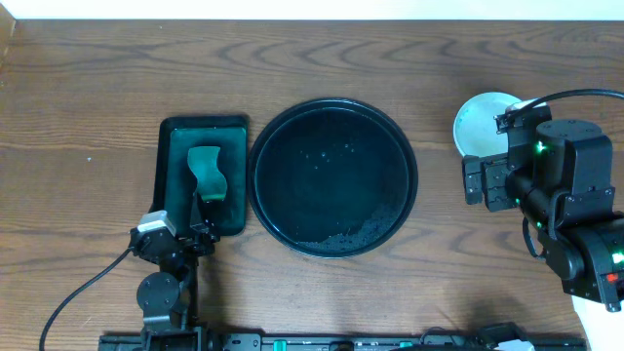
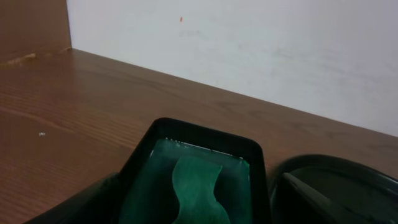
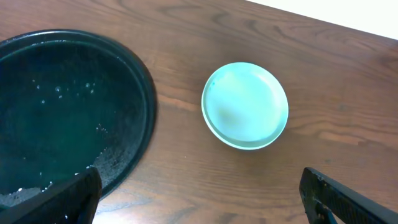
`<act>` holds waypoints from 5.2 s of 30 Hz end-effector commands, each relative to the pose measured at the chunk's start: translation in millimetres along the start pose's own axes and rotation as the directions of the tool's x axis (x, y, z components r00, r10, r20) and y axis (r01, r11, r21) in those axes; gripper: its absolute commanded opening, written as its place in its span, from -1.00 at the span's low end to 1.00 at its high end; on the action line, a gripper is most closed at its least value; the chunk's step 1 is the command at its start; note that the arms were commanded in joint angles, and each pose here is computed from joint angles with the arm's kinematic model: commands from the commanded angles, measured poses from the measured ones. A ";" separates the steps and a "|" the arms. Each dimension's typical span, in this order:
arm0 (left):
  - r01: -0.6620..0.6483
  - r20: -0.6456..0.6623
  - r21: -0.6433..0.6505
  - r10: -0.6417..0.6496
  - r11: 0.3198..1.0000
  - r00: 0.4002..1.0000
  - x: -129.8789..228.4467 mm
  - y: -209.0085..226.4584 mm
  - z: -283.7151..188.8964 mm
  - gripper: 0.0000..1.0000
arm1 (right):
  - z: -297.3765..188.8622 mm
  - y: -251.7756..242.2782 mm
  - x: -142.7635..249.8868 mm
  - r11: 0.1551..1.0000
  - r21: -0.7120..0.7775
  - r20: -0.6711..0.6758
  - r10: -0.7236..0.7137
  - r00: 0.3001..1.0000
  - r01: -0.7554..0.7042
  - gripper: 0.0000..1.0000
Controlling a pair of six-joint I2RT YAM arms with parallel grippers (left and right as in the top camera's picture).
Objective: Clean dirty plates on tray and stack at the side
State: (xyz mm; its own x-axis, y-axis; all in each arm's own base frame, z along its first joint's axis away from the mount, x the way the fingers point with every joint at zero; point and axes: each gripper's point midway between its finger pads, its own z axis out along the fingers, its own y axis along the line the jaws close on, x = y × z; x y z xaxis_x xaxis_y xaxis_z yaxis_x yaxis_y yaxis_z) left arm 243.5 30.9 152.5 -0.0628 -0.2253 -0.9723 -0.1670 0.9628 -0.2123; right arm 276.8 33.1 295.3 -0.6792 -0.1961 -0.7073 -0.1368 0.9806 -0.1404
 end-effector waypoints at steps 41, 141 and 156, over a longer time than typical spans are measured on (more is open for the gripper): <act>-0.032 -0.055 -0.017 0.031 0.999 0.998 15.5 5.0 -0.1 0.59 | -2.6 -0.1 -3.1 1.000 0.002 0.009 -0.013 1.000 0.013 0.99; -0.032 -0.055 -0.017 0.031 0.999 0.998 15.5 5.0 -0.1 0.59 | 71.2 29.4 119.4 0.969 -0.192 0.624 0.243 0.743 -0.156 0.99; -0.032 -0.055 -0.017 0.031 0.999 0.998 15.5 5.0 -0.1 0.59 | 71.2 29.3 119.4 0.969 -0.192 0.624 0.243 0.743 -0.156 0.99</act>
State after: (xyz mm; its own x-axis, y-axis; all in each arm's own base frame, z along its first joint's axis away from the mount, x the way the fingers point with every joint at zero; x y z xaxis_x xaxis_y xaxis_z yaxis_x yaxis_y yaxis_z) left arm 243.4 27.7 153.0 -0.0721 -0.2188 -0.9731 -0.1494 0.9670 -0.2063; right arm 243.5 38.2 157.7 -0.0911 0.1096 -0.9898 -0.1590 0.9796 0.1231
